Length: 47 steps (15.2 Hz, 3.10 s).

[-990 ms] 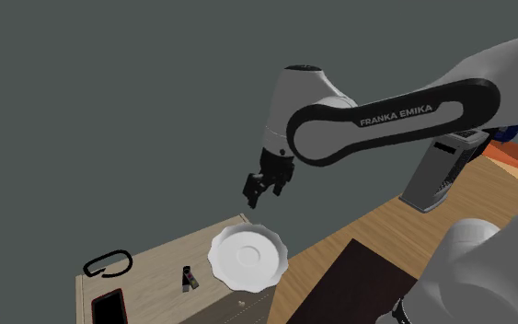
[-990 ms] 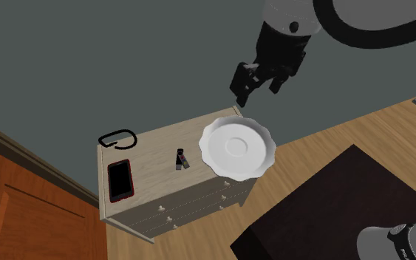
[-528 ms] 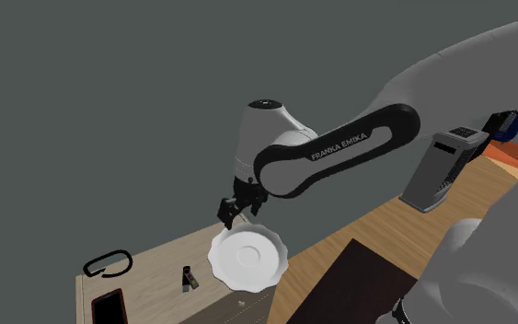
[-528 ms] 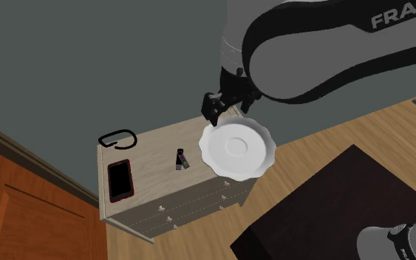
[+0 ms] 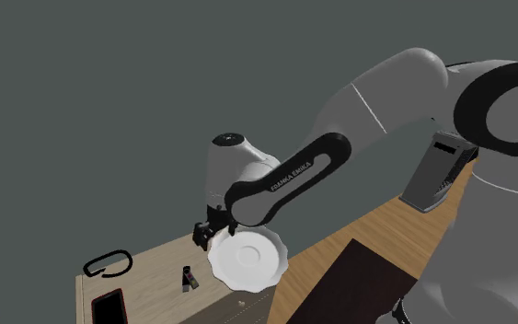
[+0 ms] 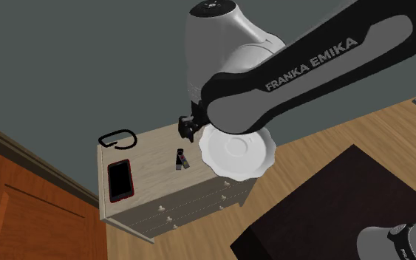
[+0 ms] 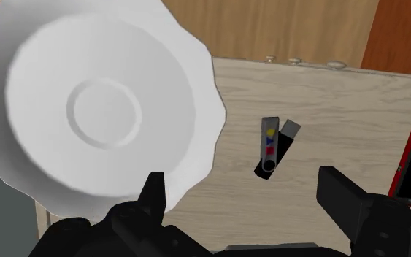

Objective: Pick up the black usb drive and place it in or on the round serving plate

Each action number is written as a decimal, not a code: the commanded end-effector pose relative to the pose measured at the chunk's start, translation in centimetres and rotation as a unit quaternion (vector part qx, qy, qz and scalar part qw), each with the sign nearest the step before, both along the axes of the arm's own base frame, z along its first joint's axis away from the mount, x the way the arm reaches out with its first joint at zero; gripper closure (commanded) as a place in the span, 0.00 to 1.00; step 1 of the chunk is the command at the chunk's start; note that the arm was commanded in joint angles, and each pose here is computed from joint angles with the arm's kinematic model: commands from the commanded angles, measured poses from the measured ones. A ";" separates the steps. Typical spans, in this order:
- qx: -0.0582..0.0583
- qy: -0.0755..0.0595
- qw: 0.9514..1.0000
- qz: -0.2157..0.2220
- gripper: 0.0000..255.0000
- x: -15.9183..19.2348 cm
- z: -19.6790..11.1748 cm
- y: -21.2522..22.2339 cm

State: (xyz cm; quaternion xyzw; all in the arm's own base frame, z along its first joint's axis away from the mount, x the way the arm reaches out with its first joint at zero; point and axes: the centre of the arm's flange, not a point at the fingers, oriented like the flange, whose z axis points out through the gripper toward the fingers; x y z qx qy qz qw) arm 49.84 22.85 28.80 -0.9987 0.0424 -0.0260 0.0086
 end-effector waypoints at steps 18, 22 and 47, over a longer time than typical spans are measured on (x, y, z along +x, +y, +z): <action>-0.008 0.018 1.000 -0.010 0.00 6.5 -16.9 7.9; -0.008 0.018 1.000 -0.010 0.00 6.5 -17.7 7.9; -0.008 0.018 1.000 -0.010 1.00 6.5 -12.5 7.9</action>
